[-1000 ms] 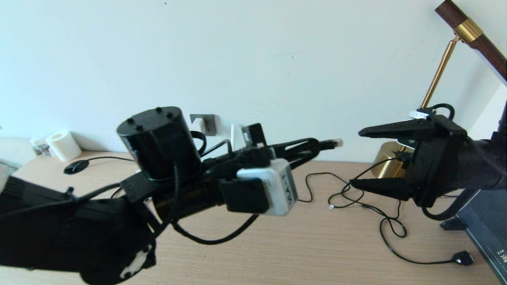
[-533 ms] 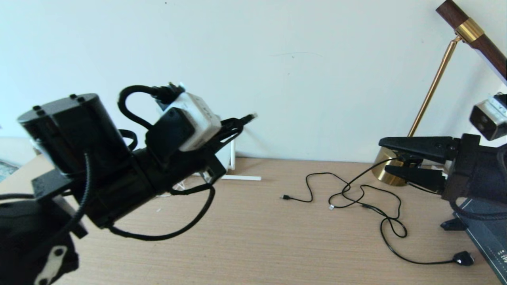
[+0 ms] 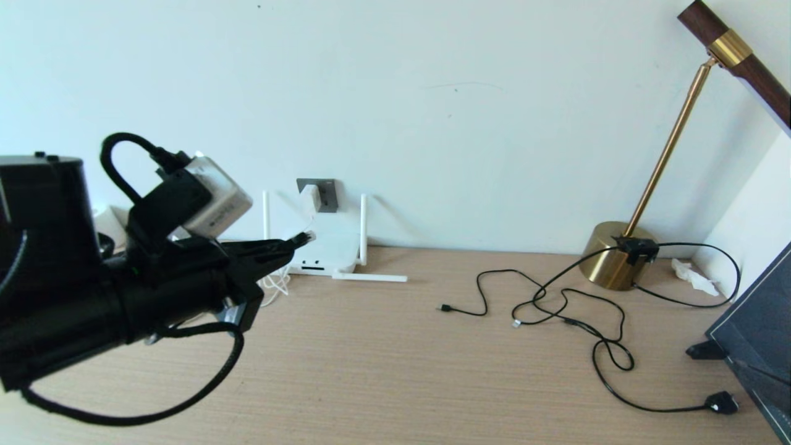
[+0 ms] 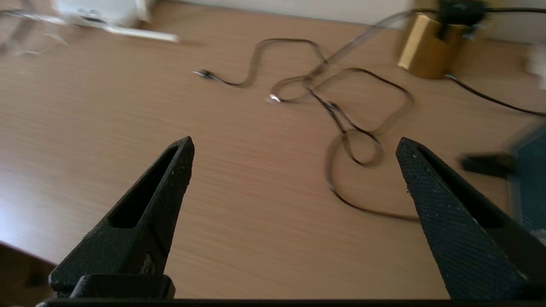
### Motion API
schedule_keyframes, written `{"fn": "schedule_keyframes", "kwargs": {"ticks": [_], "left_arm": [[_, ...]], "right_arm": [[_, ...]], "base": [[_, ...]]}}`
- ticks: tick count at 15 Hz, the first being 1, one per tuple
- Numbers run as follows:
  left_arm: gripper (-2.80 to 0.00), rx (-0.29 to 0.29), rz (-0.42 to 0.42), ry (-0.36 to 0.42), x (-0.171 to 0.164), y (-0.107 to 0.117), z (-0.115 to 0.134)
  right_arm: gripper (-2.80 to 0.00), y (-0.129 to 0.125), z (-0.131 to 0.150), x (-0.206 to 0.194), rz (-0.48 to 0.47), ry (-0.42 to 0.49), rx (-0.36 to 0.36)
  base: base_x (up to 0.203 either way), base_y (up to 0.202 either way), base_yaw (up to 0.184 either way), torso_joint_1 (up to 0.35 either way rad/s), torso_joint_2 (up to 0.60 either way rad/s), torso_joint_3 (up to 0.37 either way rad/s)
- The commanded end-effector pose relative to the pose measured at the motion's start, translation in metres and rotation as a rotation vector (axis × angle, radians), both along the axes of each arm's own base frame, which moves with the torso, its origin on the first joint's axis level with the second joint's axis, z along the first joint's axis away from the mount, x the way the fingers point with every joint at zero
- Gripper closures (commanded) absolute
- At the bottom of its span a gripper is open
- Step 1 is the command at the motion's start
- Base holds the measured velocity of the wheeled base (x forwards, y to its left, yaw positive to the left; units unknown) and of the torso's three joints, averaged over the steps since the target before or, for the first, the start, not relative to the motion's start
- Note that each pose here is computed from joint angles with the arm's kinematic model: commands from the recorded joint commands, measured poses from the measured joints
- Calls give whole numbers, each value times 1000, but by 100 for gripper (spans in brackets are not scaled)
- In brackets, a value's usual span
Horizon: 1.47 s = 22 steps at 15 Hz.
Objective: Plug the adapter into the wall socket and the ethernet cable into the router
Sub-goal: Align cable and router interface
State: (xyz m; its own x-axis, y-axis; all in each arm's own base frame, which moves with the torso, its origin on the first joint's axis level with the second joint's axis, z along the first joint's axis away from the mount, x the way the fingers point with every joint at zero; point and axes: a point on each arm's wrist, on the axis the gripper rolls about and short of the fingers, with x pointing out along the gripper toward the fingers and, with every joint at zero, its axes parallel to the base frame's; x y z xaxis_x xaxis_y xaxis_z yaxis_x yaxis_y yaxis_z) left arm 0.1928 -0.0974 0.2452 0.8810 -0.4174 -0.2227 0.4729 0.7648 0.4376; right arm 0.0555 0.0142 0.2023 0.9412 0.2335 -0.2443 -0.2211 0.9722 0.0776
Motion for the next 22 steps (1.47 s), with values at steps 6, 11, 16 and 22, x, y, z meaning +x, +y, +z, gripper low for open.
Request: {"fn": "schedule_keyframes", "kwargs": {"ticks": [6, 11, 16, 22], "left_arm": [[0, -125, 257, 197, 8, 28, -13], [0, -230, 361, 306, 5, 29, -49], [0, -264, 364, 316, 9, 25, -66], [0, -314, 406, 278, 13, 16, -91]], "right_arm": [[-280, -18, -40, -52, -277, -10, -88], [-280, -18, -92, -67, -180, 59, -156], [-280, -14, -123, -58, -45, 16, -169], [-280, -14, -123, -58, -64, 25, -113]], "base": [[0, 0, 0, 0, 0, 0], [0, 0, 0, 0, 0, 0], [0, 0, 0, 0, 0, 0], [0, 0, 0, 0, 0, 0]]}}
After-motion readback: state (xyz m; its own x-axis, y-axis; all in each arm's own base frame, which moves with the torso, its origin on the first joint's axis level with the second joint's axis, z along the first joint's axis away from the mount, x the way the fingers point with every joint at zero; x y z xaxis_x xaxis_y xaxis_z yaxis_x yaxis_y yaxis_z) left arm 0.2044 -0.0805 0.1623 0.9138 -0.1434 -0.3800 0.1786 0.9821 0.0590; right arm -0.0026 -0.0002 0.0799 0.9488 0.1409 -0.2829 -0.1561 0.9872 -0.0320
